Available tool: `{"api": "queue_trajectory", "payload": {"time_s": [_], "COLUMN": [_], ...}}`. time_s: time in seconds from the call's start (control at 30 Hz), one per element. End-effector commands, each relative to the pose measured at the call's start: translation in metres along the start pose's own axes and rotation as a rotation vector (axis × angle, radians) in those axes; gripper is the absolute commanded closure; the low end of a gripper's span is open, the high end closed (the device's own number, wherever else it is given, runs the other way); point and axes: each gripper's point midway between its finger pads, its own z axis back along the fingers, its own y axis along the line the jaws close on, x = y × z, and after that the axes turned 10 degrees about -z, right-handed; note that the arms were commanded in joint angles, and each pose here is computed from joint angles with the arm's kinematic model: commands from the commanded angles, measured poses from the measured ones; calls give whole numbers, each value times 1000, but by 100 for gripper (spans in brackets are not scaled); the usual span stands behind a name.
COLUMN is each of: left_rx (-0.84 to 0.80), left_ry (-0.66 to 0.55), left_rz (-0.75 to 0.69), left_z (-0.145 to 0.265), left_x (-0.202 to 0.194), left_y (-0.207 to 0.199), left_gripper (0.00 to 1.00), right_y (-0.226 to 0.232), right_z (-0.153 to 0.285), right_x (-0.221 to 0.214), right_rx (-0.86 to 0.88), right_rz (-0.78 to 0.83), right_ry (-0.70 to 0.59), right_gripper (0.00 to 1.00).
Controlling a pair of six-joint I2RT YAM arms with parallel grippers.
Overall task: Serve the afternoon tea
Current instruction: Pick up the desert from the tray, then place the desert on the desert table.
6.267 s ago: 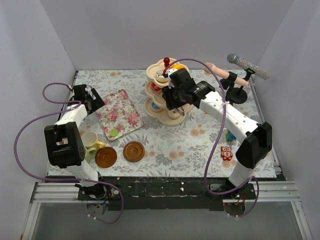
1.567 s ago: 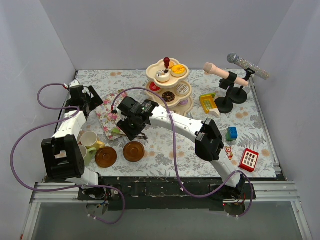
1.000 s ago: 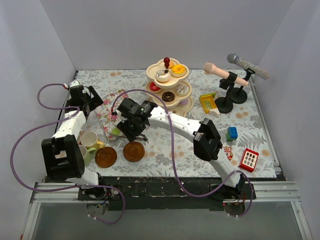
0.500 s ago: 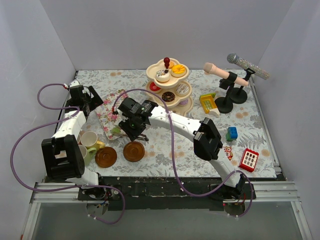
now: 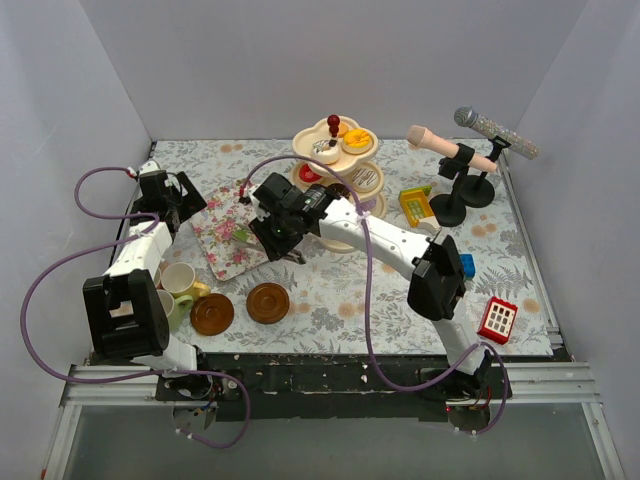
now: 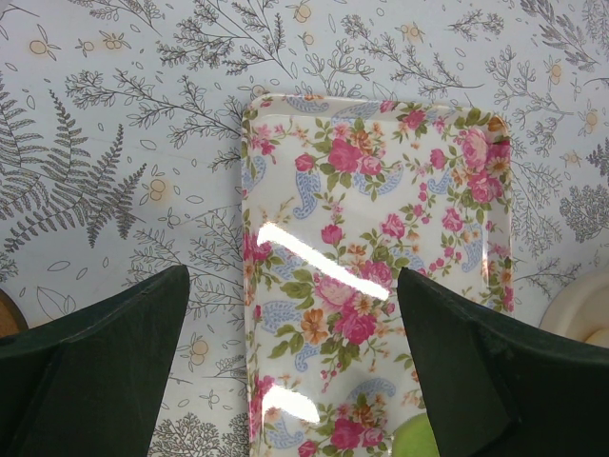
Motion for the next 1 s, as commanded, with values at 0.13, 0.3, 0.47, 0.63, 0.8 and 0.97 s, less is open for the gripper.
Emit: {"api": "queue_trajectory", "payload": {"time_s": [0.13,0.3,0.47,0.63,0.8,0.97], "left_rx": [-20,-23,-26,-26,-26,-29], "left_ry": [-52,-52,-52,-51,-52,-52], "left_rz": [-8,-6,-6,-6,-6,-5], "left_z": [10,11,11,11,12,12], "left_x": [15,15,16,15,15,15], "left_y": [-3,-4,-5,-4,-4,-5], "left_gripper": [9,9,9,9,9,9], "right_y": [-3,-10,-28,-43,-49,-51], "right_z": [49,80,112,141,172,213], "right_x": [25,23,12,7,5,11], "right_rx": [-1,-39,-66,-77,-96,-108], "right_rz": [-17,-19,-59,-96,-107,-126], "right_ry": [-136,-182,-212,-251,-289,-365], "right_gripper": [66,66,66,66,66,66]}}
